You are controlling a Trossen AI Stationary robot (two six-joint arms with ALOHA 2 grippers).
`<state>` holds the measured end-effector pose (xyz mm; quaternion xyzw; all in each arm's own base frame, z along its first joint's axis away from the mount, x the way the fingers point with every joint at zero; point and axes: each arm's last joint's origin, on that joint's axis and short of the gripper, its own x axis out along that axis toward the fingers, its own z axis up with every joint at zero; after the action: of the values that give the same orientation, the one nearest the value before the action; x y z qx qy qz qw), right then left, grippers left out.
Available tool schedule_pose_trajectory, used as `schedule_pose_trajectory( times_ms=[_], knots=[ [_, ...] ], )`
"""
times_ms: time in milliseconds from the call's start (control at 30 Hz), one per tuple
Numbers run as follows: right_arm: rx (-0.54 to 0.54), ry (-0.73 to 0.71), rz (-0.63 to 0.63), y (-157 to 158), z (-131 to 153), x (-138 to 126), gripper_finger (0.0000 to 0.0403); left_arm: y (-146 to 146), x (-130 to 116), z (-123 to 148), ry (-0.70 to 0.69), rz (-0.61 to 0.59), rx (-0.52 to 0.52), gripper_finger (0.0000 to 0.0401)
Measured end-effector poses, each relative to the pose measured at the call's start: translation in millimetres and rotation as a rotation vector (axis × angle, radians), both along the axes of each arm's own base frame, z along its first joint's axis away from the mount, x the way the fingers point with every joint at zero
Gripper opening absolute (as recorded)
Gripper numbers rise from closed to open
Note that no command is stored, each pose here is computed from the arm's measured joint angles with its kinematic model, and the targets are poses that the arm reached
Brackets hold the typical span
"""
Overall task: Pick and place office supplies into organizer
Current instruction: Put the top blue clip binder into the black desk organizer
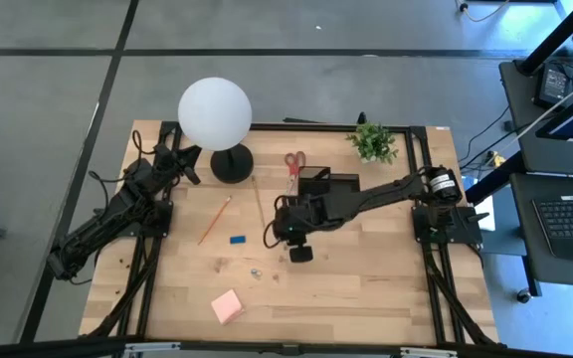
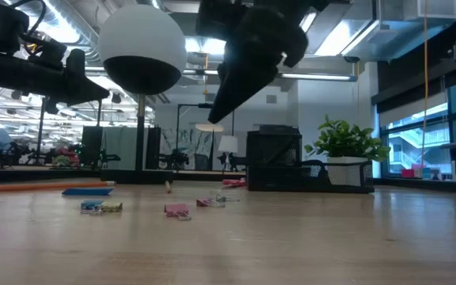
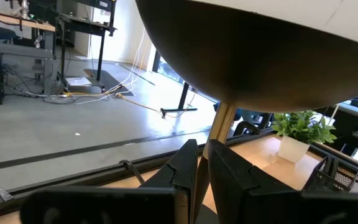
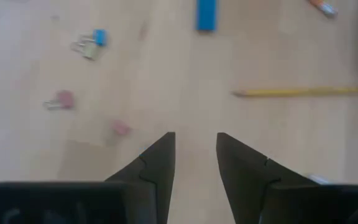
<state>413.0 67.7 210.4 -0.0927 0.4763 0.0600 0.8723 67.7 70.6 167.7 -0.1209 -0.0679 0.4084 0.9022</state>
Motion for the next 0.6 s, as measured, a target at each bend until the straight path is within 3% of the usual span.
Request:
schedule_pose_trajectory(
  times_ms=[600],
  knots=[
    [0.003, 0.093, -0.007, 17, -48, 10, 0.0123, 0, 0, -1, 0.006, 0.0, -0.006, 0.0033]
  ],
)
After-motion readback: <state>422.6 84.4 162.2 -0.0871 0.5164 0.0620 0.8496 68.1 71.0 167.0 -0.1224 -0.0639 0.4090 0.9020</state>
